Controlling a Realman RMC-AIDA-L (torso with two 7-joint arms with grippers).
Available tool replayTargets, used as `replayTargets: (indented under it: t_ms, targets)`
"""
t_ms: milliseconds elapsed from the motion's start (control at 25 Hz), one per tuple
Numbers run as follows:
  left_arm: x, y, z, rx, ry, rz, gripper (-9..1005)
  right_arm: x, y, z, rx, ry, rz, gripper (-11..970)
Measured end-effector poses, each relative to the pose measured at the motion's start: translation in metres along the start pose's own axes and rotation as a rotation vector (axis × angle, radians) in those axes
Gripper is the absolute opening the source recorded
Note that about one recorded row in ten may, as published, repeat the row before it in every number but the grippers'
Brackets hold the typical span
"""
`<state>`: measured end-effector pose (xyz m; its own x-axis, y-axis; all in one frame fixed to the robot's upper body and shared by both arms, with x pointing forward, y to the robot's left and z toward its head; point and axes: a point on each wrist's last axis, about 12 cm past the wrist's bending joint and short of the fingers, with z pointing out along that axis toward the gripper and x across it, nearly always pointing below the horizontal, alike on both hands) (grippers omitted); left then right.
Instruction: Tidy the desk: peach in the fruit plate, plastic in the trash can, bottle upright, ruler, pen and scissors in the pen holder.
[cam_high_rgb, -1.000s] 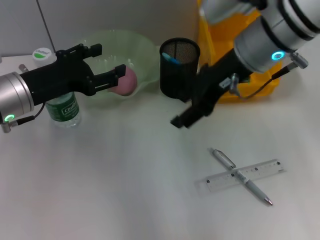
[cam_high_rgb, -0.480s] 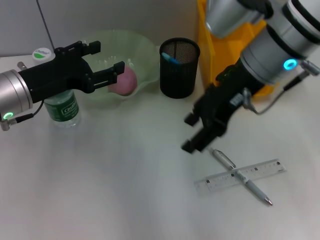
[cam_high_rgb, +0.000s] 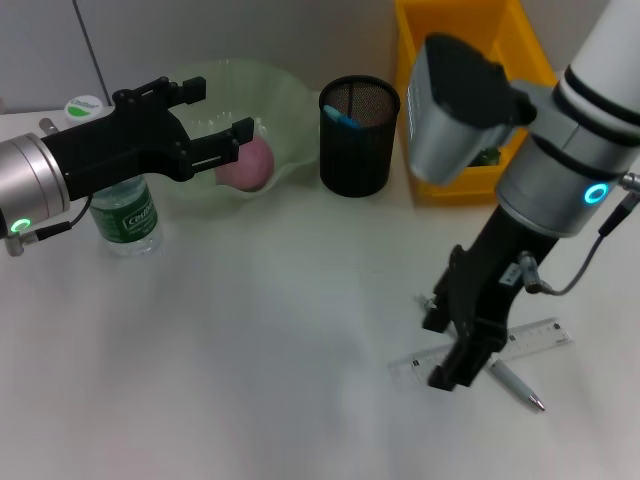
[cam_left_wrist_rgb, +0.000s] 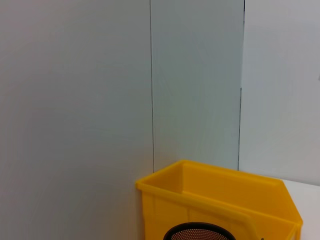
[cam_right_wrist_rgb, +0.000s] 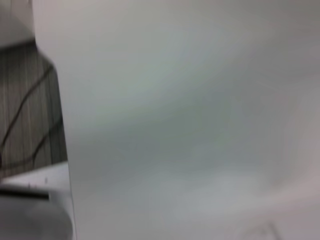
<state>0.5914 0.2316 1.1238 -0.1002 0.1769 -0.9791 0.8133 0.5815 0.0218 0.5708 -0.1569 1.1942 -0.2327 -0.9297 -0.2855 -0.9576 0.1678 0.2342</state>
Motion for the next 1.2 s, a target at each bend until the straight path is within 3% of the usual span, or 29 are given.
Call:
replayTargets:
  t_ms: [360, 1200]
  targets:
    - [0.0, 0.0, 0.001, 0.002, -0.002, -0.002, 802, 0.004, -0.006, 0.007, 0.067, 0.11, 0.012, 692]
    - [-0.004, -0.001, 0.006, 0.011, -0.008, 0.01, 802, -0.004, -0.011, 0.032, 0.093, 0.245, -0.05, 691]
